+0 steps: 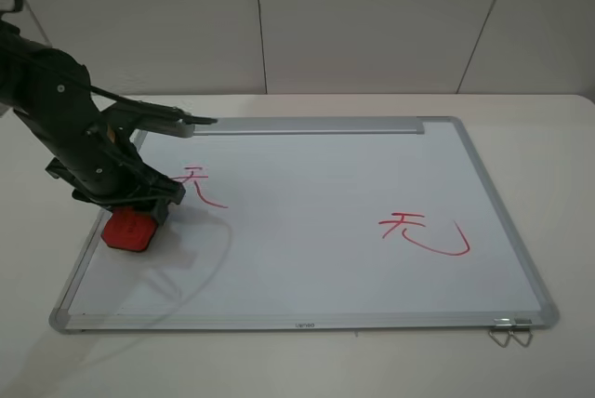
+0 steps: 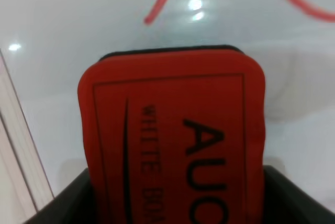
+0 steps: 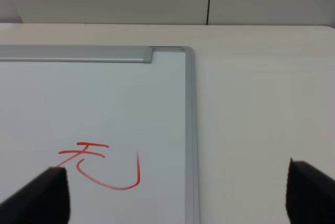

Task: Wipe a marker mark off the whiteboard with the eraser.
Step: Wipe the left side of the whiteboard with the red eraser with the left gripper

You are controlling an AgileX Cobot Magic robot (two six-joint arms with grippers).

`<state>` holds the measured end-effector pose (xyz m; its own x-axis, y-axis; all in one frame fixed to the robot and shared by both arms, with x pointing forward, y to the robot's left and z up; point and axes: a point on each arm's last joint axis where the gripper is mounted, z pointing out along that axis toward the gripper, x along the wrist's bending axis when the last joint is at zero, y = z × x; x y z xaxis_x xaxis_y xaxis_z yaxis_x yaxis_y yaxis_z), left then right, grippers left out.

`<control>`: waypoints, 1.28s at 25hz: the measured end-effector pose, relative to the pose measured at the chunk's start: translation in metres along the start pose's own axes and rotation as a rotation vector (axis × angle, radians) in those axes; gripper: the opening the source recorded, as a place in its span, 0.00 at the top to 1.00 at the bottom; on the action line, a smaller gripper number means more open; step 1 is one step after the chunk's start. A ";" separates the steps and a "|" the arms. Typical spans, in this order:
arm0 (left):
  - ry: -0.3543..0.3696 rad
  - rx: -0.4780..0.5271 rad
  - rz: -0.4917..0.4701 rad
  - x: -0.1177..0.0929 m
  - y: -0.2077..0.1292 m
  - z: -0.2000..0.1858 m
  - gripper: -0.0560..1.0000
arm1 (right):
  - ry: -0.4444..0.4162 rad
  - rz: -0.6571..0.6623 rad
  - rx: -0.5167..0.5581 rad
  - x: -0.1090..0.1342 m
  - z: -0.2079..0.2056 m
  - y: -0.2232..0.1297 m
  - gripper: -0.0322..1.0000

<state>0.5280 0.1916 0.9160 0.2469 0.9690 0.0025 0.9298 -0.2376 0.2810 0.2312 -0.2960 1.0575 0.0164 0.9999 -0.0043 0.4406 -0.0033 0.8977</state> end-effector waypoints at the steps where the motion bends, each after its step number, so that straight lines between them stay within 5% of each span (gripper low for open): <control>1: 0.000 -0.018 0.004 -0.001 0.010 -0.007 0.41 | 0.000 0.000 0.000 0.000 0.000 0.000 0.28; 7: 0.010 -0.090 0.026 0.003 0.062 -0.036 0.41 | 0.000 0.000 0.000 0.000 0.000 0.000 0.28; 11: 0.005 -0.062 0.019 0.013 0.083 -0.021 0.41 | 0.000 0.000 0.000 0.000 0.000 0.000 0.28; 21: -0.037 0.062 0.019 0.026 0.081 0.037 0.41 | 0.000 0.000 0.000 0.000 0.000 0.000 0.28; 32: -0.038 0.023 0.012 0.026 0.084 0.054 0.41 | 0.000 0.000 0.000 0.000 0.000 0.000 0.28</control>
<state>0.6277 0.1933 0.8878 0.2678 0.9630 -0.0307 0.9327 -0.2512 0.2589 0.2312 -0.2960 1.0575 0.0164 0.9999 -0.0043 0.4406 -0.0033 0.8977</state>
